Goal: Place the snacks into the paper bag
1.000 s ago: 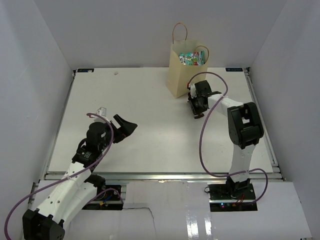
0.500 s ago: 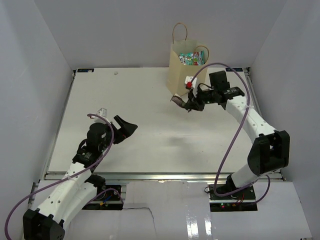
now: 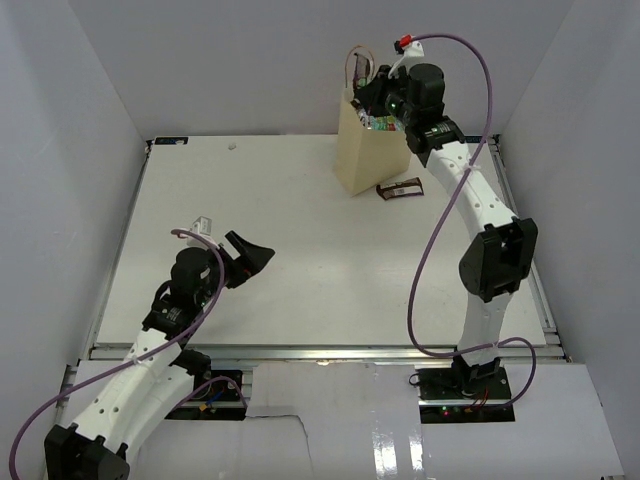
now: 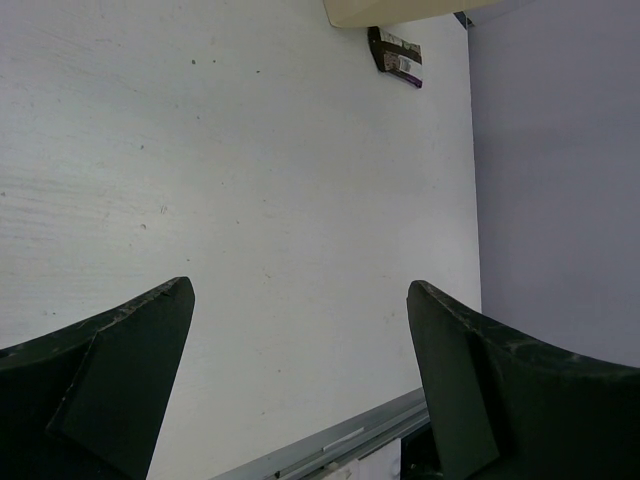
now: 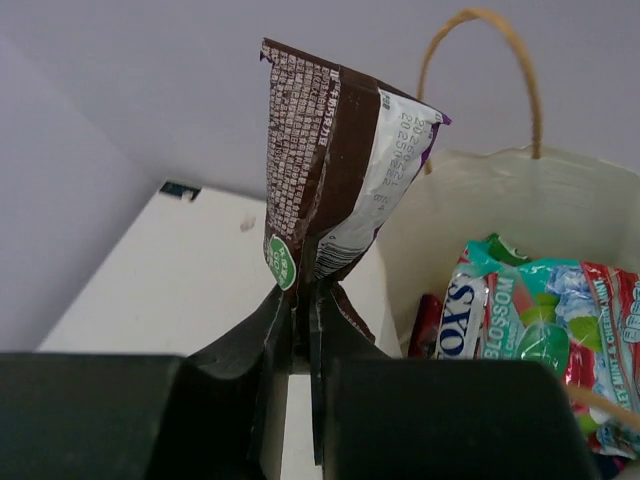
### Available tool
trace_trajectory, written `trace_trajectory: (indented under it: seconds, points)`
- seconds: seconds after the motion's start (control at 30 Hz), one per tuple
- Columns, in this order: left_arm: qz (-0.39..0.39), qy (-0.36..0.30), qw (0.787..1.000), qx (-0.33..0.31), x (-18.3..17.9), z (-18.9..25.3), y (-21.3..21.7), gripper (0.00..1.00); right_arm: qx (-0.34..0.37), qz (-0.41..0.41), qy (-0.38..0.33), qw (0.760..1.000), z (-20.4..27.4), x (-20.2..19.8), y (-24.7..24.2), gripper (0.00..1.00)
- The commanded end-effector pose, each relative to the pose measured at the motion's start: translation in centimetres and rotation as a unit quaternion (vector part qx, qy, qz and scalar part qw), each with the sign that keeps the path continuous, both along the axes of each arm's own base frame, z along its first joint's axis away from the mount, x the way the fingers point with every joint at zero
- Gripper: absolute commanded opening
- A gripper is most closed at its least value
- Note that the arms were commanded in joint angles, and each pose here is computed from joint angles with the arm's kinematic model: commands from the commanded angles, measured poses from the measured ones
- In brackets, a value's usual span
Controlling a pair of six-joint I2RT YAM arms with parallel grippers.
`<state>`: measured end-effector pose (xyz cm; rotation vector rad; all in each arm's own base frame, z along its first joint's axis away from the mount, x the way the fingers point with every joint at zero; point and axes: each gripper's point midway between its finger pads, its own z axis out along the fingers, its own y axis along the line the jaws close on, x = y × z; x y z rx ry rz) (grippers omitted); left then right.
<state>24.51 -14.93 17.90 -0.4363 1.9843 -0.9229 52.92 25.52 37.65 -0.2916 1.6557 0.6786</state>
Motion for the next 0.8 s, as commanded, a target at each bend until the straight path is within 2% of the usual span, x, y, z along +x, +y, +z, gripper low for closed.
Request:
trace_trajectory:
  seconds: [0.0,0.07,0.1,0.13,0.23,0.3,0.33,0.37,0.4,0.43,0.5,0.53,0.57,0.6,0.63,0.67,0.73,0.77]
  points:
    - [0.01,0.002,1.0,-0.003,-0.1,-0.1,0.3,0.98,0.139,-0.116,-0.023,0.983,6.1,3.5,-2.3,0.08]
    - [0.012,0.001,1.0,-0.003,-0.1,0.1,0.4,0.98,0.137,-0.15,-0.025,0.979,5.2,5.2,-3.1,0.08]
    - [0.014,0.0,1.0,-0.004,-0.1,0.1,0.5,0.98,0.131,-0.157,-0.032,0.978,5.1,5.7,-3.2,0.12]
    - [0.015,0.001,1.0,-0.003,-0.2,0.0,0.5,0.98,0.126,-0.164,-0.037,0.978,5.0,6.1,-3.5,0.28]
    - [0.019,0.001,1.0,-0.003,-0.2,-0.1,0.7,0.98,0.096,-0.152,-0.047,0.983,4.1,6.0,-3.3,0.48]
    - [0.018,0.001,1.0,-0.003,-0.2,-0.2,0.6,0.98,0.065,-0.114,-0.068,0.989,4.1,5.3,-2.6,0.55]
    - [0.019,0.003,1.0,-0.003,-0.1,-0.3,0.6,0.98,0.048,-0.078,-0.087,0.992,4.8,4.2,-1.8,0.65]
    - [0.017,0.002,1.0,-0.002,0.1,-0.3,0.5,0.98,0.027,0.001,-0.113,0.993,5.5,2.5,0.2,0.7]
    - [0.013,0.003,1.0,-0.002,0.1,-0.3,0.4,0.98,-0.01,0.035,-0.148,0.988,6.2,1.5,0.5,0.74]
    - [0.011,0.002,1.0,0.002,0.2,-0.3,0.3,0.98,-0.027,0.135,-0.186,0.973,7.7,-2.0,2.2,0.8]
    - [0.005,0.004,1.0,0.006,0.5,-0.3,0.1,0.98,-0.077,0.245,-0.263,0.93,9.0,-6.2,2.3,0.79]
    - [0.003,0.003,1.0,0.009,0.6,-0.3,0.0,0.98,-0.086,0.329,-0.286,0.896,8.7,-9.3,2.9,0.77]
    - [0.001,0.005,1.0,0.01,0.7,-0.4,-0.1,0.98,-0.094,0.369,-0.277,0.882,7.2,-10.7,2.8,0.77]
    - [0.0,0.004,1.0,0.01,0.7,-0.4,-0.1,0.98,-0.119,0.391,-0.31,0.859,7.0,-11.5,1.8,0.77]
    - [-0.002,0.003,1.0,0.01,0.7,-0.4,-0.1,0.98,-0.115,0.439,-0.309,0.836,5.8,-13.3,1.4,0.76]
    - [-0.002,0.002,1.0,0.01,0.8,-0.4,-0.2,0.98,-0.104,0.47,-0.281,0.83,3.0,-13.9,0.7,0.74]
    - [-0.003,0.0,1.0,0.009,0.7,-0.5,-0.2,0.98,-0.096,0.499,-0.302,0.807,1.3,-14.9,-2.7,0.63]
    - [-0.005,-0.001,1.0,0.01,0.7,-0.5,-0.2,0.98,-0.092,0.49,-0.281,0.82,-0.3,-14.2,-3.8,0.57]
